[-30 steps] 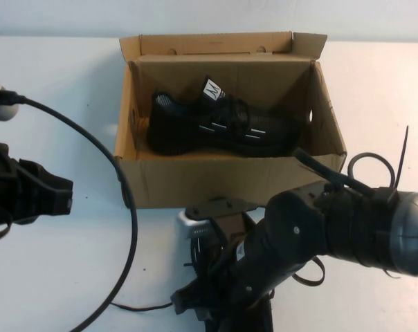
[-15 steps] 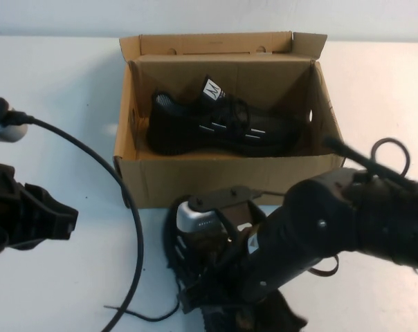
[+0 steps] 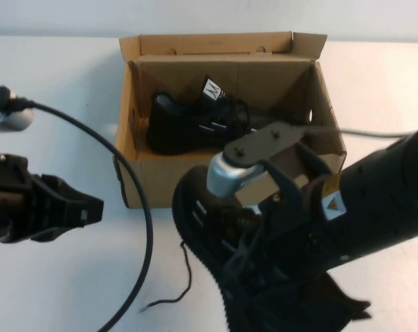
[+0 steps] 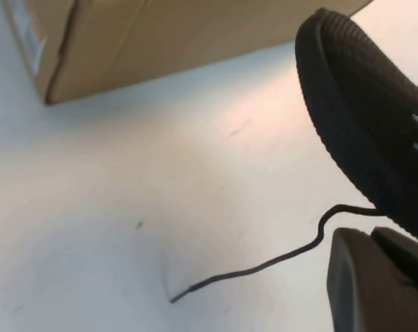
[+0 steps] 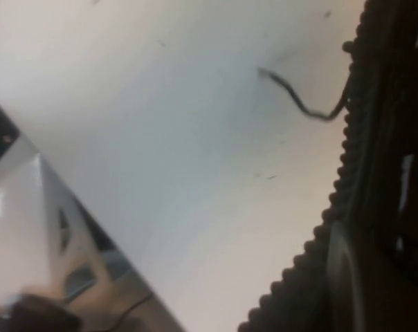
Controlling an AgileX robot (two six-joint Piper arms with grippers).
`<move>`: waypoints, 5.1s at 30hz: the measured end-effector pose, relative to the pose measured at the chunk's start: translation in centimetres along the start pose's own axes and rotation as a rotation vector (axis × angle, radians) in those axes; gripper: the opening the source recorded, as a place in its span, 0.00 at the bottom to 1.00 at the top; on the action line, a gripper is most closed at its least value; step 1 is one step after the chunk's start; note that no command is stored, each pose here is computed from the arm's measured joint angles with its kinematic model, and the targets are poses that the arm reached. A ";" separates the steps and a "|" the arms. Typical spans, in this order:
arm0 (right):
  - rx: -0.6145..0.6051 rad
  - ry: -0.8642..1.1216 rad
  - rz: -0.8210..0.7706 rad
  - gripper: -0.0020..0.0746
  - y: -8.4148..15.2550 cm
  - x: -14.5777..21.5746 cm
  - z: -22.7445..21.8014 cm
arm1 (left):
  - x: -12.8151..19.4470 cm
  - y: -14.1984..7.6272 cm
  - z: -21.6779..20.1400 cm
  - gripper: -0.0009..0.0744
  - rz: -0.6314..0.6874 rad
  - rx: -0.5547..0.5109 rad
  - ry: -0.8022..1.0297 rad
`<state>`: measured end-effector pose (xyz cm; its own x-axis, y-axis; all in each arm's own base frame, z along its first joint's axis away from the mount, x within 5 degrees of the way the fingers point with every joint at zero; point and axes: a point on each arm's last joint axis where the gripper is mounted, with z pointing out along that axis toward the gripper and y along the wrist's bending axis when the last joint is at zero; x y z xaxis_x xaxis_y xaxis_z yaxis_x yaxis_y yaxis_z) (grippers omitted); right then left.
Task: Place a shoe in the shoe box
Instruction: Pick up the shoe from the table, then hand over the shoe
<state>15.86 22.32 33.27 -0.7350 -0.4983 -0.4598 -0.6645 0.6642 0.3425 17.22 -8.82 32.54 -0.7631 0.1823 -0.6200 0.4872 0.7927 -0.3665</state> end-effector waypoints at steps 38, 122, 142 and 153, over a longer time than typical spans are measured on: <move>0.418 -0.041 -0.920 0.01 -1.2 -2.6 -6.8 | -3.5 5.4 1.9 0.49 -0.326 0.444 -0.160; 0.234 -0.271 -0.270 0.81 1.5 -3.9 -11.9 | -4.9 4.1 3.2 0.19 -0.315 0.416 -0.286; -0.138 -0.311 0.414 0.71 -2.6 -7.9 -9.3 | -5.1 4.1 3.1 0.19 -0.246 0.411 -0.312; -0.165 -0.293 0.487 0.71 -3.8 -9.6 -6.1 | -5.2 4.1 3.1 0.18 -0.239 0.422 -0.336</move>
<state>24.62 21.21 41.42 -0.9085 0.0326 -0.4166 -0.2893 0.6703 0.6834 24.50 -8.33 32.18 -0.7297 -0.2218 -0.6467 0.4974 0.4767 -0.7248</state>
